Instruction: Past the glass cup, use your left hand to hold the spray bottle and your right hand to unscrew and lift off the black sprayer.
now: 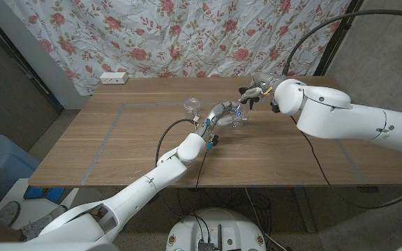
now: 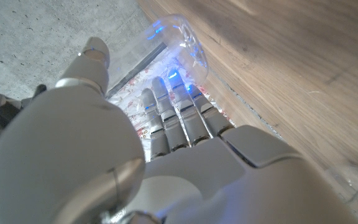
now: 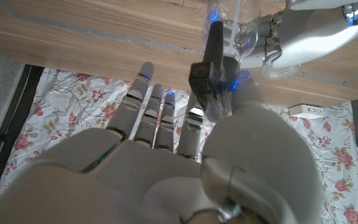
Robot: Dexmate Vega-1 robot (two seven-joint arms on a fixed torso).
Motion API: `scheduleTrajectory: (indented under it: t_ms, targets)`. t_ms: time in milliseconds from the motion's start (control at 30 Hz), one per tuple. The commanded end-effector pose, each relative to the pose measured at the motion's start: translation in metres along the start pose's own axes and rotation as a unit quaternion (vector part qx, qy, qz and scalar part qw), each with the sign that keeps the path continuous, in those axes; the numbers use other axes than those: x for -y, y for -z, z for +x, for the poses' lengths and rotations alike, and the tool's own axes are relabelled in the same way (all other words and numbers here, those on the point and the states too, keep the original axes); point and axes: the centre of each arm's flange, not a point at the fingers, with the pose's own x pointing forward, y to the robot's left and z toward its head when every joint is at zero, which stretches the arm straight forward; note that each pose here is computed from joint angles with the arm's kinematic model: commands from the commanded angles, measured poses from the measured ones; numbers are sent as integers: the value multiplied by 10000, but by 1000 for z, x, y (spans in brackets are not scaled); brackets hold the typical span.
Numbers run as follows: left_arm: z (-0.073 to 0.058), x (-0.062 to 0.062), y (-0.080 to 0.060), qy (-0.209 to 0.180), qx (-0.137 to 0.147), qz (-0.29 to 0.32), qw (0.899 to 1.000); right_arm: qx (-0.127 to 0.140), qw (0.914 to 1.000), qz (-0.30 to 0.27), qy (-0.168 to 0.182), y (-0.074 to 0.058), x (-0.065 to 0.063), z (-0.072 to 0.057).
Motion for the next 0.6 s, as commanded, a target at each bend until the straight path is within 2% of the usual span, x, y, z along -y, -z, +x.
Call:
scheduleTrajectory:
  t_ms: [33,600]
  targets:
    - [6,0,0,73,39,-2,10000,73,10000,41,24,0,4,3]
    - [4,1,-1,100,15,7,9999,103,9999,70,64,2,8,3]
